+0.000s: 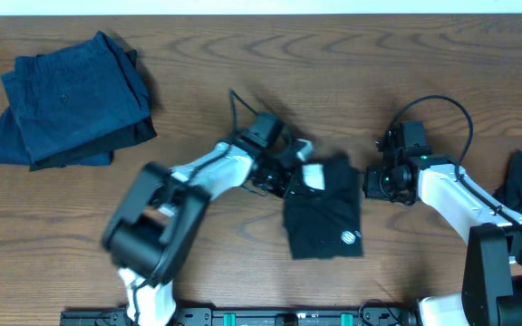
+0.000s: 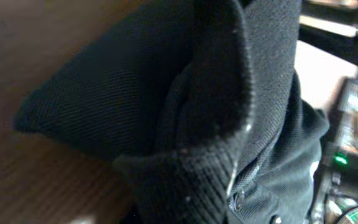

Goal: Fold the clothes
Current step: 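Carry the bundle left with the left gripper onto the denim stack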

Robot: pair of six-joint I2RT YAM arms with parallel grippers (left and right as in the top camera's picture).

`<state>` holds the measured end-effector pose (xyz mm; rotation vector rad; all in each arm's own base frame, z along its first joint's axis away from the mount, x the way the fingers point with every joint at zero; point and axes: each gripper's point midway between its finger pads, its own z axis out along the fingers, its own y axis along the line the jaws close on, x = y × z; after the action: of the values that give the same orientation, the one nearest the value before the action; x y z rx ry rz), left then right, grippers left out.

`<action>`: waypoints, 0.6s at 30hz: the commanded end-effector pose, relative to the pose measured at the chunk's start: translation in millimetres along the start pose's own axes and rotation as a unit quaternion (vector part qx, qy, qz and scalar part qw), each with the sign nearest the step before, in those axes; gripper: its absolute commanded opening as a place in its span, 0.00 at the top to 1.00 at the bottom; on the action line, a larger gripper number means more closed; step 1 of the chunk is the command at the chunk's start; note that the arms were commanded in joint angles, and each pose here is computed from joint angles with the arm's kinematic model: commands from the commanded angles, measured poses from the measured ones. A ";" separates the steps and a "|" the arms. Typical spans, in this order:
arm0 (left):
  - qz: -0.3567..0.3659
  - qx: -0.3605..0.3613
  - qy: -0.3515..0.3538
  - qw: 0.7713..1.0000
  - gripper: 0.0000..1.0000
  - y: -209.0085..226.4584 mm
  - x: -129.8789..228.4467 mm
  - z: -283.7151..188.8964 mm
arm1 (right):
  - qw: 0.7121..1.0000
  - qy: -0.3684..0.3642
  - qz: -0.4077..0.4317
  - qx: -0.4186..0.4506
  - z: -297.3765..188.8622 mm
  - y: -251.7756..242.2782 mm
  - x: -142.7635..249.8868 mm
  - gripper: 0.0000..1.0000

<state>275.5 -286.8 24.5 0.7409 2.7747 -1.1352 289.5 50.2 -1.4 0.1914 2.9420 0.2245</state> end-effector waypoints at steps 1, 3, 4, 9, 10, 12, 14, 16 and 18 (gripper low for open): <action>0.016 -0.139 -0.094 0.986 0.94 35.1 -39.6 -73.9 | 0.999 -0.031 0.016 0.014 -14.6 -12.3 -14.7 0.59; 0.026 -0.163 -0.136 0.977 0.94 41.0 -49.9 -117.1 | 0.998 -0.047 0.025 0.016 -25.0 -17.8 -19.5 0.59; 0.027 -0.172 -0.156 0.972 0.94 43.8 -54.1 -137.2 | 0.998 -0.055 0.028 0.016 -30.4 -19.3 -21.6 0.58; 0.007 -0.265 -0.269 0.926 0.94 79.2 -66.3 -250.7 | 0.995 -0.090 0.026 0.013 -57.6 -24.4 -27.3 0.58; 0.008 -0.287 -0.284 0.915 0.94 87.9 -66.8 -270.4 | 0.995 -0.094 0.027 0.013 -61.4 -24.5 -27.2 0.58; 0.000 -0.335 -0.319 0.886 0.94 107.8 -67.9 -313.2 | 0.995 -0.101 0.023 0.012 -68.7 -24.0 -26.1 0.58; -0.016 -0.376 -0.359 0.854 0.94 127.2 -69.3 -355.1 | 0.994 -0.102 0.023 0.012 -72.8 -23.5 -24.4 0.58; -0.019 -0.400 -0.400 0.824 0.94 140.4 -70.9 -391.3 | 0.995 -0.100 0.023 0.012 -74.0 -23.7 -22.1 0.58; -0.018 -0.420 -0.433 0.798 0.94 150.0 -70.7 -420.5 | 0.995 -0.095 0.024 0.013 -73.5 -24.1 -19.9 0.58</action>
<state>449.8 22.6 215.9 0.0540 2.1865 -0.1702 289.2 17.3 62.6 0.2813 2.7709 0.1819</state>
